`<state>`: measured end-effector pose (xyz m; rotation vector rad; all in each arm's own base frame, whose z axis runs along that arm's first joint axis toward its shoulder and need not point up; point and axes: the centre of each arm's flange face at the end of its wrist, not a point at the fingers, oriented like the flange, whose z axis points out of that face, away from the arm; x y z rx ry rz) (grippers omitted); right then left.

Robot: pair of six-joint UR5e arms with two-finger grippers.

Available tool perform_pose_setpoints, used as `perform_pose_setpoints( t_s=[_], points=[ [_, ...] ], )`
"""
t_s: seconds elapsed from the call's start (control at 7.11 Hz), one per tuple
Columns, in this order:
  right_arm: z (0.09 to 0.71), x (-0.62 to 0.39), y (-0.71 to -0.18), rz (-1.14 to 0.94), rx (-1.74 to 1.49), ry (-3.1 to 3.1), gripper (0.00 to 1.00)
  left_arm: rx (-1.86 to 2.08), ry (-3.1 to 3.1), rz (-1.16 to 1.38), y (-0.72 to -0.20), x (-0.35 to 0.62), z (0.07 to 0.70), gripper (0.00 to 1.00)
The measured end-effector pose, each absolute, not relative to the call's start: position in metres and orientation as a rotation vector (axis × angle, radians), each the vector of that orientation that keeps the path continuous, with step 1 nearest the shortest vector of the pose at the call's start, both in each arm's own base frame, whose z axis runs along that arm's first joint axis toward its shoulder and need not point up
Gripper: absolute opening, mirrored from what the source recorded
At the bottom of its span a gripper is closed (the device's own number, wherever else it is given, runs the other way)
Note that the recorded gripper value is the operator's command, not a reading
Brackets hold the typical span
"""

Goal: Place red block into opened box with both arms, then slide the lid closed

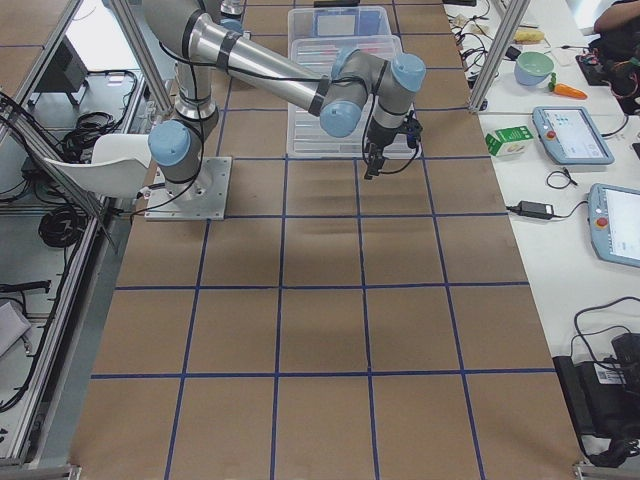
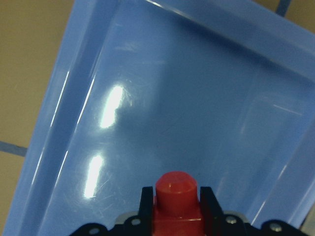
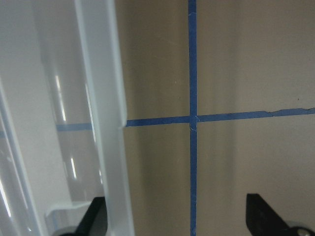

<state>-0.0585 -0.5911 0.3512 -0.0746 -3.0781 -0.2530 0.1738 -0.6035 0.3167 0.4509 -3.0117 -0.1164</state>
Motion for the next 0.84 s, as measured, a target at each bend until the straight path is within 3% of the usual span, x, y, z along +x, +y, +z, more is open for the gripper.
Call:
perform_pose_setpoints(
  t_s=[0.56, 0.84],
  points=[
    [0.384, -0.050, -0.577, -0.220, -0.073, -3.085, 1.00, 0.354, -3.056, -0.037, -0.562, 0.110, 0.450, 0.11],
    [0.417, -0.043, -0.556, -0.203, -0.073, -3.084, 1.00, 0.112, -3.106, -0.024, -0.555, 0.022, 0.465, 0.12]
  ],
)
